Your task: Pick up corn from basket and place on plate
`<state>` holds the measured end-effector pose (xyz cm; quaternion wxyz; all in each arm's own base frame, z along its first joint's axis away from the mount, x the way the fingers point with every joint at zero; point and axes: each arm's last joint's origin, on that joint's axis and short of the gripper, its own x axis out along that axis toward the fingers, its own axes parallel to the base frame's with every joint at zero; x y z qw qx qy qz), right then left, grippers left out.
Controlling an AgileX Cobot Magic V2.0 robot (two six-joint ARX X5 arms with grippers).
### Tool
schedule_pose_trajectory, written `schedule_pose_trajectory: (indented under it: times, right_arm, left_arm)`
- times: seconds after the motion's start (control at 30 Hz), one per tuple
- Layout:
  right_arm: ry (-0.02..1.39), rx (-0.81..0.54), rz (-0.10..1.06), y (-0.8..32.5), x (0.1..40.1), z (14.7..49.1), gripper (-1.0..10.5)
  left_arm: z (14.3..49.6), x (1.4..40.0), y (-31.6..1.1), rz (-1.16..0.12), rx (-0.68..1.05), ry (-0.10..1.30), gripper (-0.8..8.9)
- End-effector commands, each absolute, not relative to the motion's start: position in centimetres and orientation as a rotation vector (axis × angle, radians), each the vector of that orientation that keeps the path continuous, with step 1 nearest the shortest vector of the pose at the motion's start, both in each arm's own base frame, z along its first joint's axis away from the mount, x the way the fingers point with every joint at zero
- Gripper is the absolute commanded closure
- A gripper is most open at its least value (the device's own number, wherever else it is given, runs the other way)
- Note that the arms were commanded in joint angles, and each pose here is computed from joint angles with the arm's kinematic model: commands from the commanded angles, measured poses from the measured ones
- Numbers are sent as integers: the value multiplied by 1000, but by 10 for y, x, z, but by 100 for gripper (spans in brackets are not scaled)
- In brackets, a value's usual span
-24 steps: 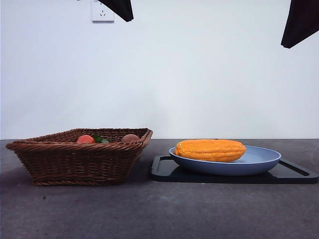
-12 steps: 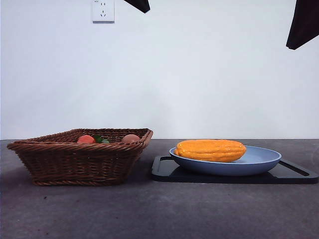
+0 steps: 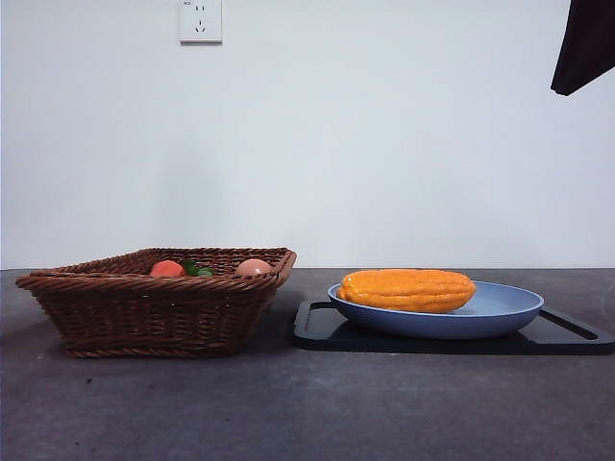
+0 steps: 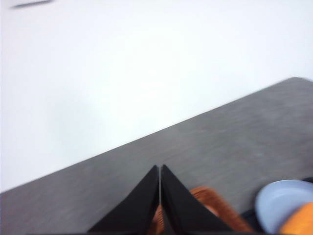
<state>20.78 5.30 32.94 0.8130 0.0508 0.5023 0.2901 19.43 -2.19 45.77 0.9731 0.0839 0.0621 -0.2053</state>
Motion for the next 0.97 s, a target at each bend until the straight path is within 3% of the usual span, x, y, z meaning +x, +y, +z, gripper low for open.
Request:
schedule_pose_trajectory:
  times: [0.03,0.37,0.67,0.97]
  right_arm:
    - [1063,105,625,54,210,331,944]
    - [1062,105,625,54,211,331,944]
    - [1046,103,627,54,212,332,944]
    - [989,94,632,55,216,335,944]
  left_arm:
    - [438,181,-9,-344,184,79,806]
    - [333,139,8,-169,211,-47,806]
    - [231,111,5,-157,176,25,806]
    - [186,100,4,-148,113,77,806]
